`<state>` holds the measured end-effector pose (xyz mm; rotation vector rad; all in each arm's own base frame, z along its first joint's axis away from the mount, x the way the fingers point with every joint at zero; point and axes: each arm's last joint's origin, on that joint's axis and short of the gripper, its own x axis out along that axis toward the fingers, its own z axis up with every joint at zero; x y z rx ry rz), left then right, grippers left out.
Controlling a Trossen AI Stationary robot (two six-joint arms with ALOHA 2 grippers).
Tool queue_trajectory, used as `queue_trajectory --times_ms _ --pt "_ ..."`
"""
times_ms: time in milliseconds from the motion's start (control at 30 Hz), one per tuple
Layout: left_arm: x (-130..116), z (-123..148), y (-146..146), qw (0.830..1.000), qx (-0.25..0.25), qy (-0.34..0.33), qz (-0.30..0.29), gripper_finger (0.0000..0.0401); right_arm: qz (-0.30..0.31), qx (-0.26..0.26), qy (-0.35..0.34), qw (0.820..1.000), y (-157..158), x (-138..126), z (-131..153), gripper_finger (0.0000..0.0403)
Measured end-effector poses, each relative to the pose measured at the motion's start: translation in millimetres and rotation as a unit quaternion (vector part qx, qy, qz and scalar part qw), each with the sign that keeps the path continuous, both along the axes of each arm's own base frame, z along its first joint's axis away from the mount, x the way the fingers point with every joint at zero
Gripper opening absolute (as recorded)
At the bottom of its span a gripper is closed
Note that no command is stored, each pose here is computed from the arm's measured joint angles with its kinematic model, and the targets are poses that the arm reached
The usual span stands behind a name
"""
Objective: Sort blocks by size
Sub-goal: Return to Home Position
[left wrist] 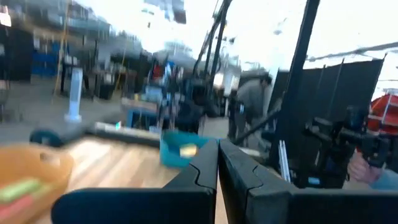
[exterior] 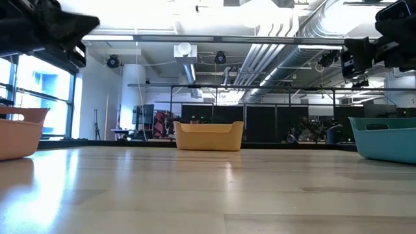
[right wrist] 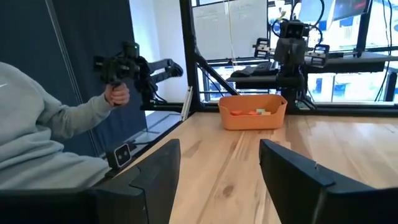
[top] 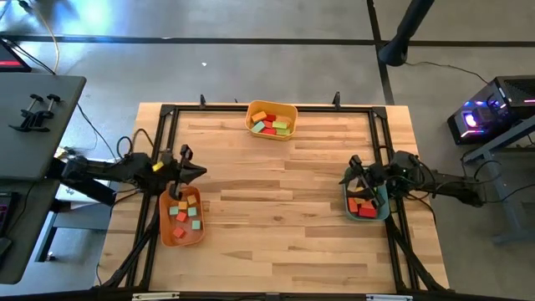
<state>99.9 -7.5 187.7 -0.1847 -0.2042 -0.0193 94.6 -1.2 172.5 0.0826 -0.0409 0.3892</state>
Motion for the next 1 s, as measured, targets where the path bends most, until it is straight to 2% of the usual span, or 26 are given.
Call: queue_trajectory --times_ms 167,433,567,700,767,800,900,1000 --pt "-6.3 3.4 0.9 0.999 0.023 -0.025 0.011 0.0000 0.004 0.003 -0.001 1.000 0.2 -0.1 0.2 0.0214" --pt "-3.7 -7.4 -2.0 0.999 0.020 0.031 -0.038 0.0000 0.009 0.010 0.006 1.000 0.4 0.3 -0.4 0.0214" --pt "-3.6 -11.5 -3.2 0.996 0.039 0.050 -0.057 0.0000 0.010 0.016 0.013 1.000 0.3 1.1 -1.2 0.0214" --pt "-3.5 -15.6 -3.1 0.995 0.042 0.071 -0.055 0.0000 0.009 0.015 0.012 1.000 0.2 1.0 -1.1 0.0214" --pt "-3.5 -15.0 -2.5 0.996 0.040 0.068 -0.044 0.0000 0.003 0.039 0.022 0.999 -0.1 1.2 -1.1 0.0214" --pt "-3.4 -14.8 -2.0 0.996 0.039 0.068 -0.037 0.0000 -0.017 0.058 0.027 0.998 -1.3 1.5 -0.9 0.0214" --pt "-3.4 -14.1 -0.6 0.997 0.040 0.065 -0.011 0.0000 -0.128 0.110 0.029 0.985 -7.9 2.9 -0.1 0.0214" --pt "-3.4 -14.3 0.7 0.997 0.038 0.067 0.010 0.0000 -0.208 0.106 0.017 0.972 -12.6 3.0 0.4 0.0214"
